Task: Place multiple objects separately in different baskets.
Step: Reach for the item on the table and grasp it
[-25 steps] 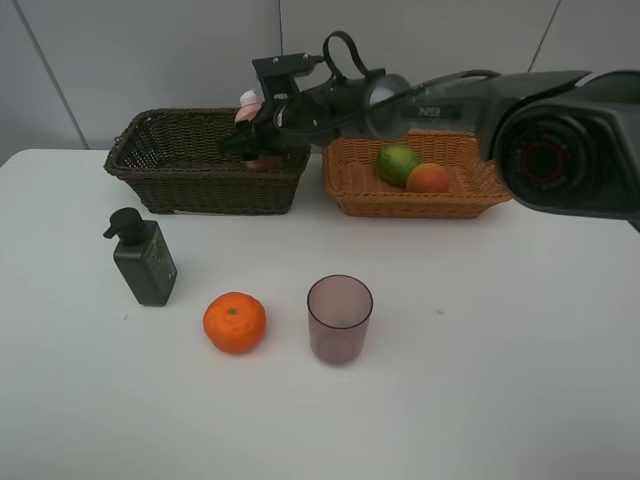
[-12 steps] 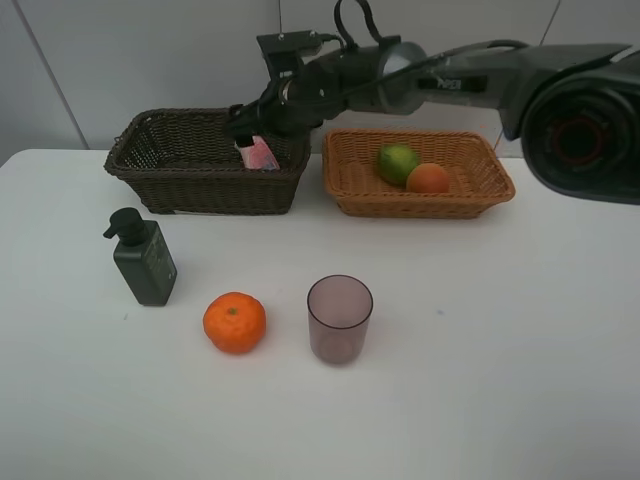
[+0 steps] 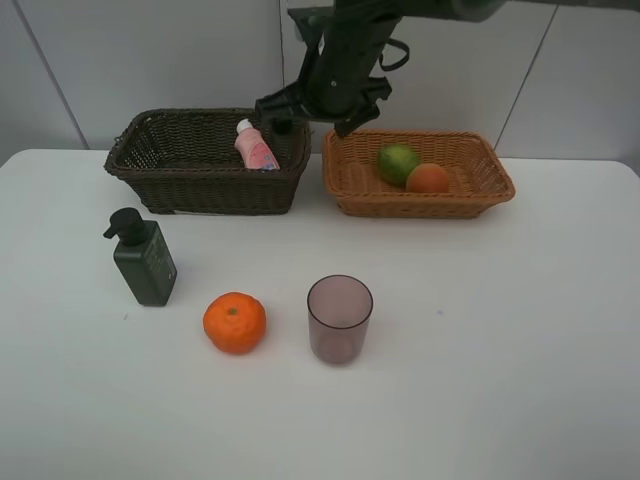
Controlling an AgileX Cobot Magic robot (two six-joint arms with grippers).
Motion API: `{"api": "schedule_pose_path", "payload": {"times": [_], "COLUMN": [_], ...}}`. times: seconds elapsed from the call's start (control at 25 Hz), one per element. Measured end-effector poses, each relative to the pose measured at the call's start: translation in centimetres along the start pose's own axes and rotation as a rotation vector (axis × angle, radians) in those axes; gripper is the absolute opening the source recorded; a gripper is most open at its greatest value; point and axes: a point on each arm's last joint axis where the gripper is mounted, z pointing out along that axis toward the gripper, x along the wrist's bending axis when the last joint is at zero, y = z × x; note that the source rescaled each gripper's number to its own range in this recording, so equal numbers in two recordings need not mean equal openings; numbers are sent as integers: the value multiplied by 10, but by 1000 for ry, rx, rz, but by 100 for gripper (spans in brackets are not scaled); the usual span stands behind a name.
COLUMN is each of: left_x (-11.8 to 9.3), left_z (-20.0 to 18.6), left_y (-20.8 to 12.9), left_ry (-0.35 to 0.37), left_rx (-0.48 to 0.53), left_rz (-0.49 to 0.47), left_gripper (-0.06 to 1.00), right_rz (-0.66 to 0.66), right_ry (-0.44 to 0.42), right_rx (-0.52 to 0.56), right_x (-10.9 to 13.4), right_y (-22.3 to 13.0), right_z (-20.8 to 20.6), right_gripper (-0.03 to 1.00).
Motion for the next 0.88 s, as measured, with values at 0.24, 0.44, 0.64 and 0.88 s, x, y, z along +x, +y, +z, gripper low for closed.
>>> {"api": "schedule_pose_path", "payload": {"times": [0.24, 0.44, 0.64, 0.88], "left_x": [0, 0, 0, 0], "left_z": [0, 0, 0, 0], "left_y": [0, 0, 0, 0], "left_ry": [0, 0, 0, 0], "left_rx": [0, 0, 0, 0], "left_rz": [0, 0, 0, 0], "left_gripper": [100, 100, 100, 100], "right_rz": [119, 274, 407, 425], "right_ry": [33, -27, -117, -187], "right_rx": [77, 115, 36, -178], "right_x": [-44, -105, -145, -140], "right_y": [-43, -96, -154, -210], "right_z": [-33, -68, -130, -211], "right_gripper": [79, 79, 79, 79]}}
